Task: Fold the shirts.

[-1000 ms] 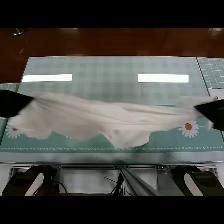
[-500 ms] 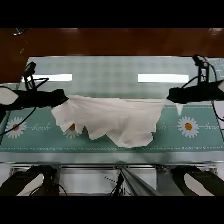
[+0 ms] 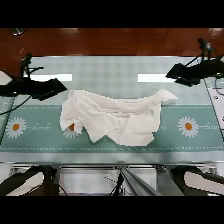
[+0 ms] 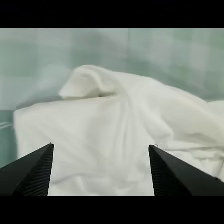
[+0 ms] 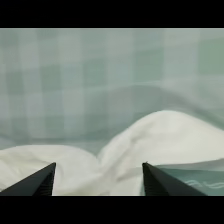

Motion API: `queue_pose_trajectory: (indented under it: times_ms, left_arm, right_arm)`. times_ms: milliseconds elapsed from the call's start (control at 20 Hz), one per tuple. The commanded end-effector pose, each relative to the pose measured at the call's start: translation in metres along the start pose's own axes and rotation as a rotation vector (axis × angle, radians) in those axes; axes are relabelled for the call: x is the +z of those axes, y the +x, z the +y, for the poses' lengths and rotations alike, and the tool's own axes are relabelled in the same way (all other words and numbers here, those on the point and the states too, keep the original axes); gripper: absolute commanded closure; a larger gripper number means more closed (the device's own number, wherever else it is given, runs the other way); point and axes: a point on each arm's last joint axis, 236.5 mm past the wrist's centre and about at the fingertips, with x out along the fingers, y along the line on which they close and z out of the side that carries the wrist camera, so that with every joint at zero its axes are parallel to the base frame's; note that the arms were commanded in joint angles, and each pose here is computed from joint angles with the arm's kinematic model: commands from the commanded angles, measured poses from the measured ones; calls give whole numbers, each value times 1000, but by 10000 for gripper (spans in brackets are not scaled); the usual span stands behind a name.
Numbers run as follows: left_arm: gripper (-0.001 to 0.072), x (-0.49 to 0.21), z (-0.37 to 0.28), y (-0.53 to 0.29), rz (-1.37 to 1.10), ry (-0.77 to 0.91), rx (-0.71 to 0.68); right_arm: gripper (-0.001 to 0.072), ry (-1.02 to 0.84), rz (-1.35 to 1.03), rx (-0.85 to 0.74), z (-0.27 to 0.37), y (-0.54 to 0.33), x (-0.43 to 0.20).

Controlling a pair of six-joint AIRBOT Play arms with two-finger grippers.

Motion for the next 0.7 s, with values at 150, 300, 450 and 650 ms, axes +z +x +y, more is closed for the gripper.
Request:
queue_pose_trajectory:
  times_ms: [150,300,450,650]
  left_arm:
    - [2,-97,70,-14,221,-136,71]
    - [2,-146,79,0,299,-161,62]
    - [2,-144,82,1,273,-201,50]
    - [2,-114,44,12,155,-234,-144]
  right_arm:
    - [90,241,-46,-172,-115,-49,-60]
    - [90,270,12,-96,-107,-13,-136]
    - [91,302,22,-10,-84,8,-178]
    - [90,286,76,56,-64,18,-202]
